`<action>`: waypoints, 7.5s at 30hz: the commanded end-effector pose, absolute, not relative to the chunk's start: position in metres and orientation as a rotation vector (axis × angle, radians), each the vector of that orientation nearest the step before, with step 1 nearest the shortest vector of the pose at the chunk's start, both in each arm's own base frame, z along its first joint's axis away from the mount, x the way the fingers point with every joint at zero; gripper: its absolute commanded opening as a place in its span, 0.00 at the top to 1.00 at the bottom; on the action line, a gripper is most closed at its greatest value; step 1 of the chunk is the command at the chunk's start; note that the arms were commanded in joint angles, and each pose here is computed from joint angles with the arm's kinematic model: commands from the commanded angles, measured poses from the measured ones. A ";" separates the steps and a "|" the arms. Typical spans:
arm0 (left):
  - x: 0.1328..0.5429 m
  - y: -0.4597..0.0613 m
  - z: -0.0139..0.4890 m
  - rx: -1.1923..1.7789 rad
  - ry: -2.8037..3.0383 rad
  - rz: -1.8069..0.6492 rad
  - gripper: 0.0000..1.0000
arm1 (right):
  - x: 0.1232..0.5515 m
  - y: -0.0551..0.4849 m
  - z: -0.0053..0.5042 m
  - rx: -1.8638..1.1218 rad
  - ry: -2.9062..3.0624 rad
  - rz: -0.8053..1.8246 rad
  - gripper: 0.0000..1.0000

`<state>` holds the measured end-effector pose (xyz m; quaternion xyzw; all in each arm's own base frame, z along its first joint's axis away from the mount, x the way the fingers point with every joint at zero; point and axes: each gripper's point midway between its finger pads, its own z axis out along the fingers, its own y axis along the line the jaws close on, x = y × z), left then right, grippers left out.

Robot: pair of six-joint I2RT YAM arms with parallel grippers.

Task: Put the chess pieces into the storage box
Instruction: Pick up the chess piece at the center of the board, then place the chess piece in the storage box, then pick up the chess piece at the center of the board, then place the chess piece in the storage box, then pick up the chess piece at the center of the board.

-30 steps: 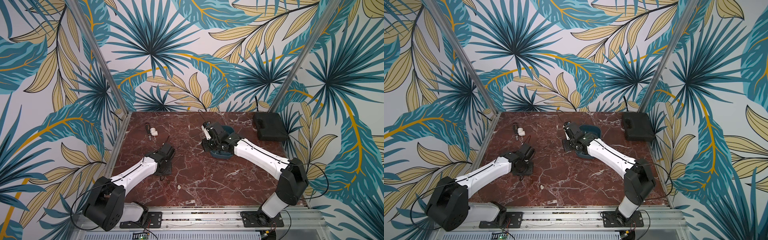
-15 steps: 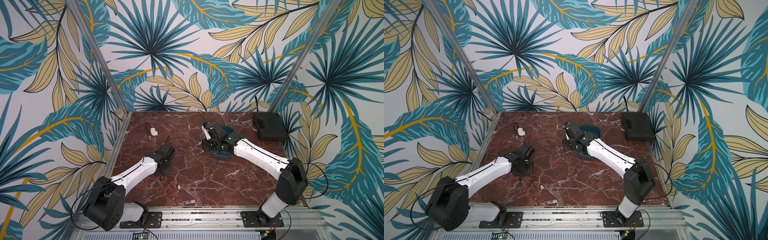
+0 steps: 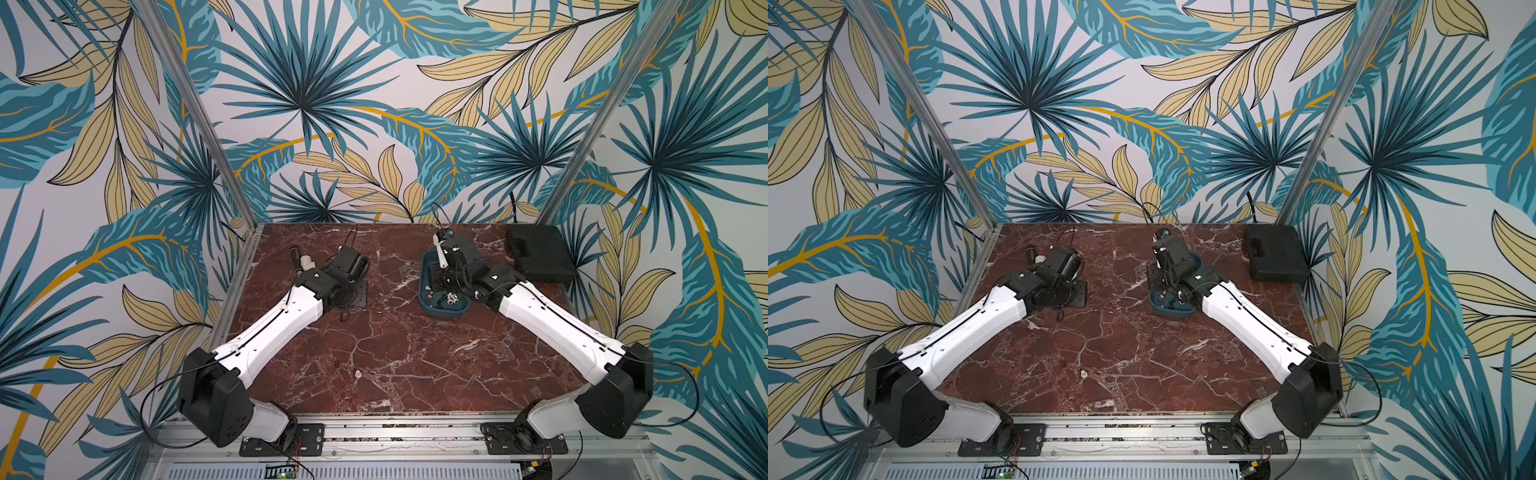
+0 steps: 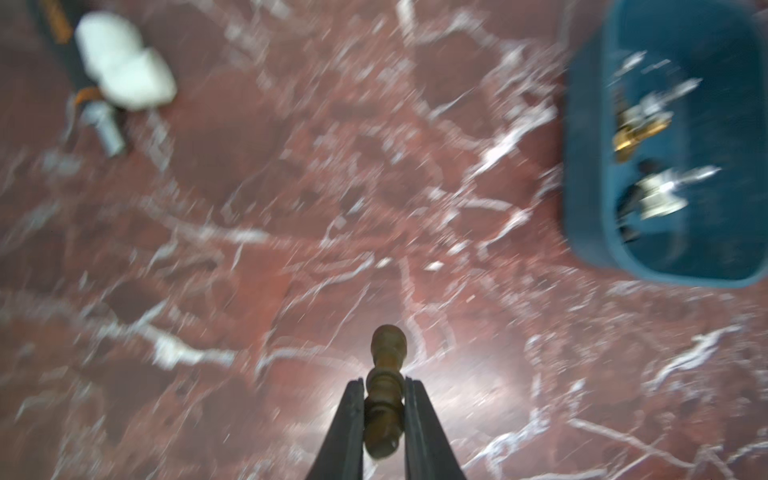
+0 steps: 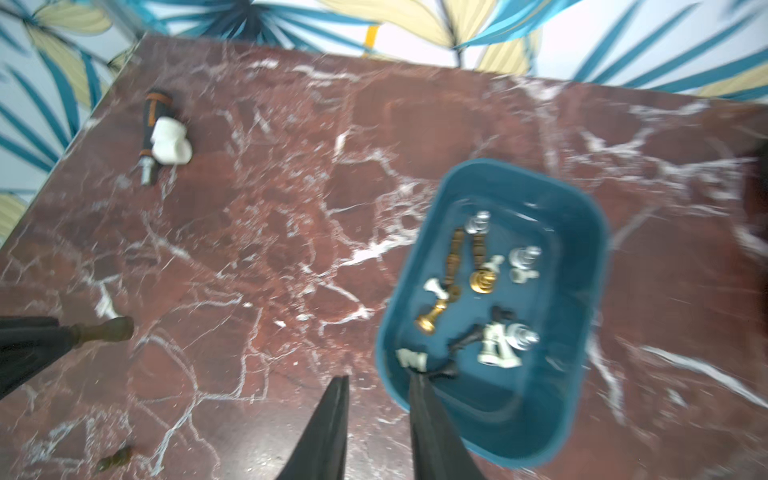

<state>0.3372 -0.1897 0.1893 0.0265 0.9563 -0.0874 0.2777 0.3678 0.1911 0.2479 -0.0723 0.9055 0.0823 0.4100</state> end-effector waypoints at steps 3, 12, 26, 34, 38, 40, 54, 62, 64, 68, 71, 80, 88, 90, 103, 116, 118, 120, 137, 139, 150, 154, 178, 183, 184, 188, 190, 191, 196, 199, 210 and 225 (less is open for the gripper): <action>0.375 -0.268 0.201 0.302 2.493 -0.334 0.96 | 0.358 0.143 0.237 -0.085 2.303 0.099 0.70; 0.393 -0.387 0.178 0.614 2.422 -0.512 0.96 | 0.346 0.106 0.232 0.009 2.301 0.049 0.70; 0.400 -0.437 0.115 0.772 2.435 -0.517 0.94 | 0.340 0.095 0.226 0.021 2.306 0.025 0.70; 0.404 -0.441 0.111 0.775 2.431 -0.502 0.79 | 0.339 0.095 0.223 0.024 2.311 0.031 0.70; 0.405 -0.439 0.137 0.749 2.393 -0.518 0.61 | 0.336 0.093 0.231 0.030 2.294 0.037 0.70; 0.403 -0.439 0.157 0.744 2.361 -0.540 0.57 | 0.333 0.094 0.235 0.025 2.294 0.050 0.70; 0.377 -0.292 0.282 0.437 2.116 -0.163 0.57 | 0.294 0.187 0.235 -0.394 2.329 0.430 0.69; 0.332 -0.126 0.277 0.002 2.142 0.065 0.57 | 0.236 0.298 0.167 -0.942 2.307 0.694 0.69; 0.321 -0.097 0.273 -0.071 2.147 0.109 0.57 | 0.217 0.321 0.152 -1.097 2.282 0.727 0.67; 0.304 -0.053 0.267 -0.187 2.154 0.197 0.56 | 0.196 0.351 0.121 -1.327 2.265 0.698 0.66; 0.298 -0.030 0.265 -0.251 2.153 0.238 0.56 | 0.186 0.368 0.103 -1.467 2.256 0.654 0.67; 0.298 0.007 0.251 -0.367 2.169 0.255 0.56 | 0.175 0.404 0.065 -1.658 2.220 0.530 0.67; 0.291 0.030 0.250 -0.446 2.139 0.300 0.55 | 0.172 0.419 0.051 -1.710 2.209 0.523 0.67; 0.289 0.035 0.251 -0.462 2.132 0.301 0.55 | 0.173 0.420 0.048 -1.712 2.209 0.510 0.67; 0.288 0.039 0.257 -0.469 2.099 0.286 0.55 | 0.172 0.429 0.033 -1.781 2.224 0.492 0.71; 0.294 0.031 0.255 -0.449 2.112 0.237 0.56 | 0.172 0.420 0.035 -1.793 2.222 0.448 0.88; 0.295 0.029 0.256 -0.439 2.111 0.223 0.56 | 0.175 0.417 0.047 -1.760 2.218 0.442 0.94; 0.298 0.025 0.256 -0.423 2.119 0.200 0.56 | 0.178 0.413 0.064 -1.707 2.221 0.466 0.95; 0.340 -0.075 0.203 -0.171 2.383 -0.167 0.57 | 0.375 0.192 0.155 -0.344 2.544 0.063 0.95; 0.342 -0.100 0.198 -0.099 2.419 -0.220 0.57 | 0.390 0.174 0.143 -0.253 2.583 0.025 0.95; 0.348 -0.153 0.183 0.044 2.491 -0.308 0.57 | 0.433 0.140 0.099 -0.109 2.681 -0.036 0.94; 0.350 -0.156 0.176 0.071 2.526 -0.301 0.57 | 0.440 0.145 0.084 -0.117 2.709 -0.007 0.91; 0.245 -0.105 0.132 -0.165 2.870 -0.104 0.56 | 0.432 0.149 0.139 -0.068 2.585 0.113 0.70; 0.209 -0.096 0.104 -0.266 2.949 -0.119 0.57 | 0.429 0.147 0.168 -0.063 2.506 0.137 0.69; 0.204 -0.096 0.098 -0.280 2.953 -0.133 0.57 | 0.429 0.147 0.173 -0.062 2.490 0.137 0.69; 0.206 -0.106 0.094 -0.284 2.938 -0.199 0.58 | 0.429 0.146 0.180 -0.056 2.463 0.146 0.69; 0.207 -0.110 0.087 -0.283 2.944 -0.219 0.58 | 0.428 0.148 0.180 -0.055 2.467 0.161 0.69; 0.206 -0.110 0.083 -0.287 2.956 -0.215 0.59 | 0.427 0.148 0.179 -0.053 2.469 0.167 0.69; 0.205 -0.114 0.062 -0.285 2.994 -0.221 0.60 | 0.421 0.146 0.175 -0.048 2.474 0.165 0.69; 0.205 -0.115 0.056 -0.283 3.003 -0.221 0.61 | 0.419 0.145 0.175 -0.049 2.477 0.158 0.69; 0.196 -0.113 0.034 -0.269 3.062 -0.160 0.66 | 0.419 0.142 0.181 -0.047 2.464 0.142 0.69; 0.199 -0.117 0.036 -0.232 3.069 -0.172 0.87 | 0.418 0.141 0.179 -0.052 2.467 0.132 0.69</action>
